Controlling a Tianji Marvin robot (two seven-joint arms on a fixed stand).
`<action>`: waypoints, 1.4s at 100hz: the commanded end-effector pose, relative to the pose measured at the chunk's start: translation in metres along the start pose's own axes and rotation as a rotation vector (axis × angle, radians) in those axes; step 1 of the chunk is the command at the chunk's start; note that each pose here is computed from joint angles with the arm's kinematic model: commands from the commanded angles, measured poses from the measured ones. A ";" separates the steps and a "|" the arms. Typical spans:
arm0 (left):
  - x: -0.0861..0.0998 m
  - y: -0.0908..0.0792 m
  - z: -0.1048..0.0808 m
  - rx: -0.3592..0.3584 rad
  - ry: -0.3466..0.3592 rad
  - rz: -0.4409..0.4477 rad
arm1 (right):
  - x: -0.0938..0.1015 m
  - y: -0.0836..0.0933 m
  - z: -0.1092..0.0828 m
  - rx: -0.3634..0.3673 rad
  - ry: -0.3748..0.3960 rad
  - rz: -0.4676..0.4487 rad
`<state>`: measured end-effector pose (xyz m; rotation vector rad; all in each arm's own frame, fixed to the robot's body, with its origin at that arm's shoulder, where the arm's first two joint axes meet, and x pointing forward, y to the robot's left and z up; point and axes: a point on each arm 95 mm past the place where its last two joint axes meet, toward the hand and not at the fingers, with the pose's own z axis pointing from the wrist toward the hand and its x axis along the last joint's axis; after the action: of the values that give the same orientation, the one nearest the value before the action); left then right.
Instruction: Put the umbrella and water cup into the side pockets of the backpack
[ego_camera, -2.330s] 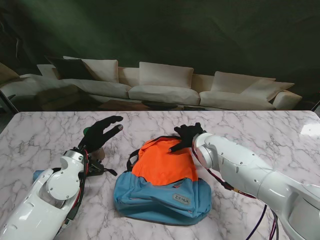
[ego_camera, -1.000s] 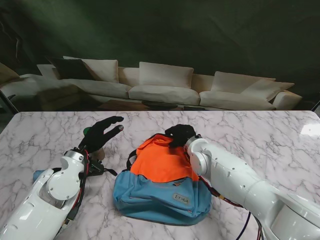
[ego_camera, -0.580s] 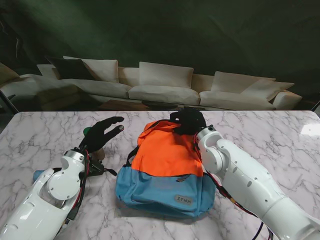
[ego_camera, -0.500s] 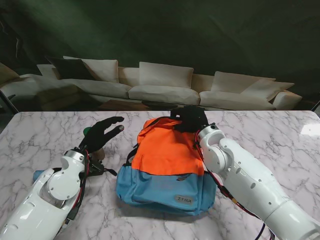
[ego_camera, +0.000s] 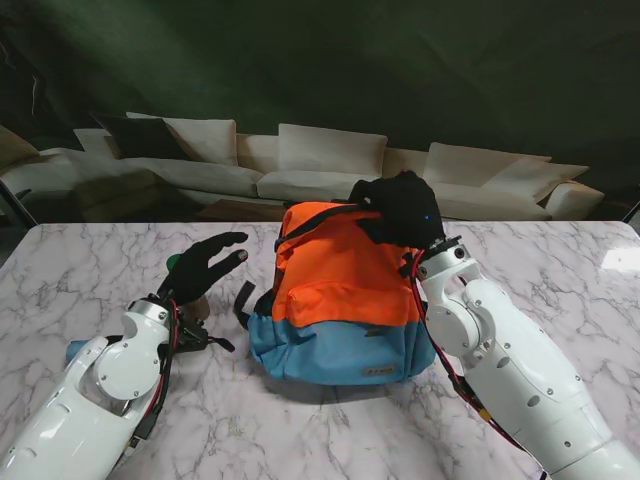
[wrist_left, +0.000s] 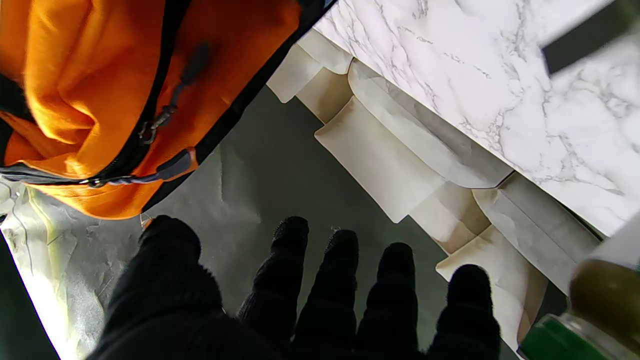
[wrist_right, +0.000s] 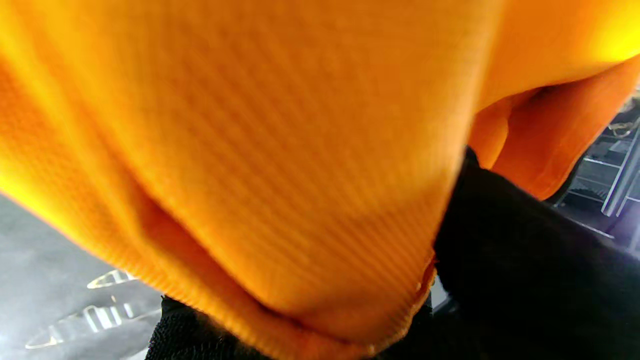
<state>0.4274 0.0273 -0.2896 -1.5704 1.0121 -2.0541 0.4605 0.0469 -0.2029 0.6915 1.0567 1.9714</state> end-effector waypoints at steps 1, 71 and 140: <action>0.000 0.002 0.001 -0.014 0.005 0.002 | 0.007 0.000 -0.004 -0.017 0.018 0.019; 0.062 -0.031 0.002 -0.099 0.271 0.090 | 0.004 -0.011 -0.021 -0.028 0.034 -0.017; 0.086 0.013 0.079 -0.298 0.191 0.139 | 0.017 -0.006 -0.011 -0.022 0.083 0.014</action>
<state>0.4691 -0.0577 -0.2300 -1.3736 1.4975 -2.0690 0.4482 0.0532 -0.2176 0.6334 1.0824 2.0071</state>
